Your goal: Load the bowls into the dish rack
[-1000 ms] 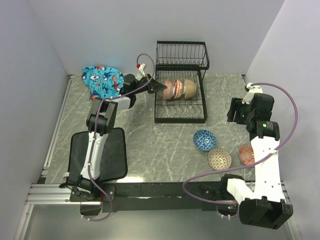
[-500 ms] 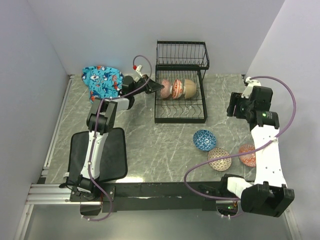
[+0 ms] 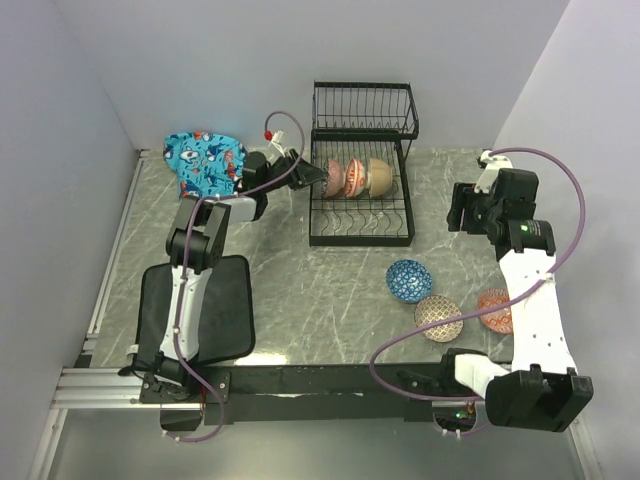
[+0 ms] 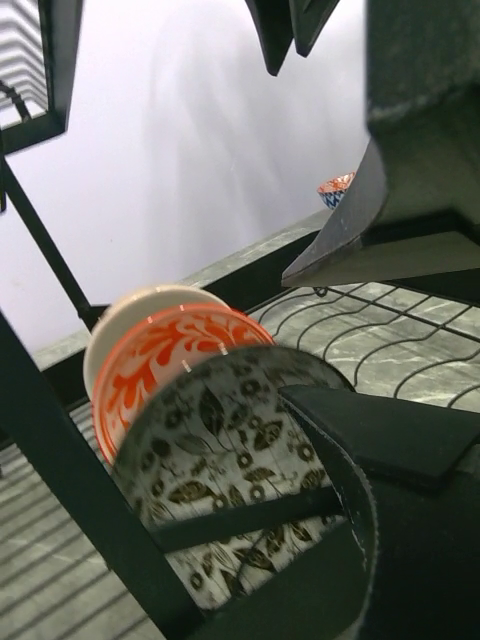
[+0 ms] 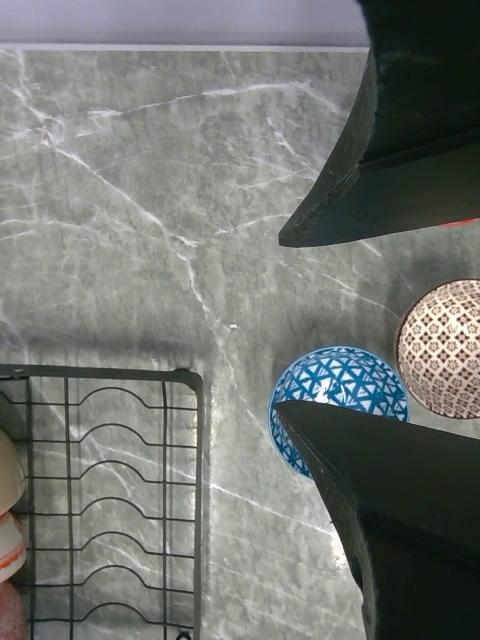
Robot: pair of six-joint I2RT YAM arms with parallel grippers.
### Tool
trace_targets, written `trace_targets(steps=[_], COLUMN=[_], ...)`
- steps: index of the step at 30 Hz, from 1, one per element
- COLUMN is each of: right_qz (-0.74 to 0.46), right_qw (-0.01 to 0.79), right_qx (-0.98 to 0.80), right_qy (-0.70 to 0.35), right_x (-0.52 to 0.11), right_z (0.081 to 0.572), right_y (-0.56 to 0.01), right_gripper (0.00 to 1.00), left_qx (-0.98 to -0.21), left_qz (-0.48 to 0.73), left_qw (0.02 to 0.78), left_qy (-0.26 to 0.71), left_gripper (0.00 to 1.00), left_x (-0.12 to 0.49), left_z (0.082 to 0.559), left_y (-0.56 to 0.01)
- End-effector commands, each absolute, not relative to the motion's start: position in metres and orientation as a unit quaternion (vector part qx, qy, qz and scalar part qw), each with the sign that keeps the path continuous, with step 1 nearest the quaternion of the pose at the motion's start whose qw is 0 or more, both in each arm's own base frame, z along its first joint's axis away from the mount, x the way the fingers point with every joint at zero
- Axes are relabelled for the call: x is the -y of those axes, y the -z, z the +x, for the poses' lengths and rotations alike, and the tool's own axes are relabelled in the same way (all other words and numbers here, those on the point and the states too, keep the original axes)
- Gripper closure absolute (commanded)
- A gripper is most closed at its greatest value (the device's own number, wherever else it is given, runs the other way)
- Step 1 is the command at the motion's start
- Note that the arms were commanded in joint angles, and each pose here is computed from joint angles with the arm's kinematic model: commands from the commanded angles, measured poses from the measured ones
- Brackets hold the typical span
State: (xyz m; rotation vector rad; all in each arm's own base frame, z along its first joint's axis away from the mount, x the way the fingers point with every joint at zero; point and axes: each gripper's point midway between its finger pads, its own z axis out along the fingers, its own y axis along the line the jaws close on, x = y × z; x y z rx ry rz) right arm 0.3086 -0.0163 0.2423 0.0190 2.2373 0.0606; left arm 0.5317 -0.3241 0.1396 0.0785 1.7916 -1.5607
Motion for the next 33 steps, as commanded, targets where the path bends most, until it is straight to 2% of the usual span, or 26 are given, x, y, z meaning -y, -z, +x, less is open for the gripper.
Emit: trace_targets(steps=[1, 9, 10, 12, 13, 15, 16, 17, 21, 22, 26, 33], right_qz=[-0.004, -0.022, -0.045, -0.078, -0.116, -0.174, -0.185, -0.197, -0.189, -0.173, -0.174, -0.132], right_qw=[0.477, 0.467, 0.463, 0.452, 0.445, 0.419, 0.411, 0.397, 0.372, 0.367, 0.332, 0.265], right_qx=[-0.879, -0.883, -0.885, -0.889, -0.888, -0.891, -0.892, -0.896, -0.907, -0.912, -0.925, -0.954], right_qy=[-0.018, -0.027, -0.029, -0.006, 0.003, -0.005, -0.014, -0.027, -0.052, -0.058, -0.066, -0.05], right_x=[0.015, 0.005, -0.003, -0.012, -0.019, -0.045, -0.053, -0.065, -0.087, -0.091, -0.115, -0.135], right_z=[0.31, 0.297, 0.295, 0.289, 0.286, 0.277, 0.275, 0.273, 0.274, 0.274, 0.267, 0.255], right_y=[-0.266, -0.26, -0.257, -0.25, -0.246, -0.23, -0.225, -0.217, -0.198, -0.194, -0.169, -0.127], right_gripper=[0.3, 0.3, 0.3, 0.31, 0.3, 0.3, 0.3, 0.3, 0.3, 0.31, 0.34, 0.34], left_qx=[-0.676, -0.674, -0.669, -0.686, -0.677, -0.693, -0.684, -0.696, -0.697, -0.716, -0.73, -0.741], left_qz=[0.068, 0.083, 0.088, 0.082, 0.101, 0.126, 0.143, 0.148, 0.183, 0.175, 0.185, 0.185], left_qw=[0.419, 0.434, 0.446, 0.438, 0.461, 0.447, 0.46, 0.442, 0.458, 0.44, 0.447, 0.491], left_qy=[0.602, 0.591, 0.588, 0.575, 0.565, 0.551, 0.548, 0.546, 0.521, 0.514, 0.483, 0.42], left_gripper=[0.49, 0.47, 0.46, 0.45, 0.45, 0.45, 0.45, 0.44, 0.44, 0.44, 0.44, 0.42], left_x=[0.323, 0.308, 0.301, 0.291, 0.284, 0.277, 0.274, 0.271, 0.252, 0.248, 0.236, 0.213], left_z=[0.527, 0.506, 0.503, 0.49, 0.482, 0.457, 0.442, 0.425, 0.378, 0.368, 0.344, 0.347], left_y=[-0.189, -0.217, -0.231, -0.222, -0.241, -0.227, -0.246, -0.232, -0.251, -0.238, -0.241, -0.244])
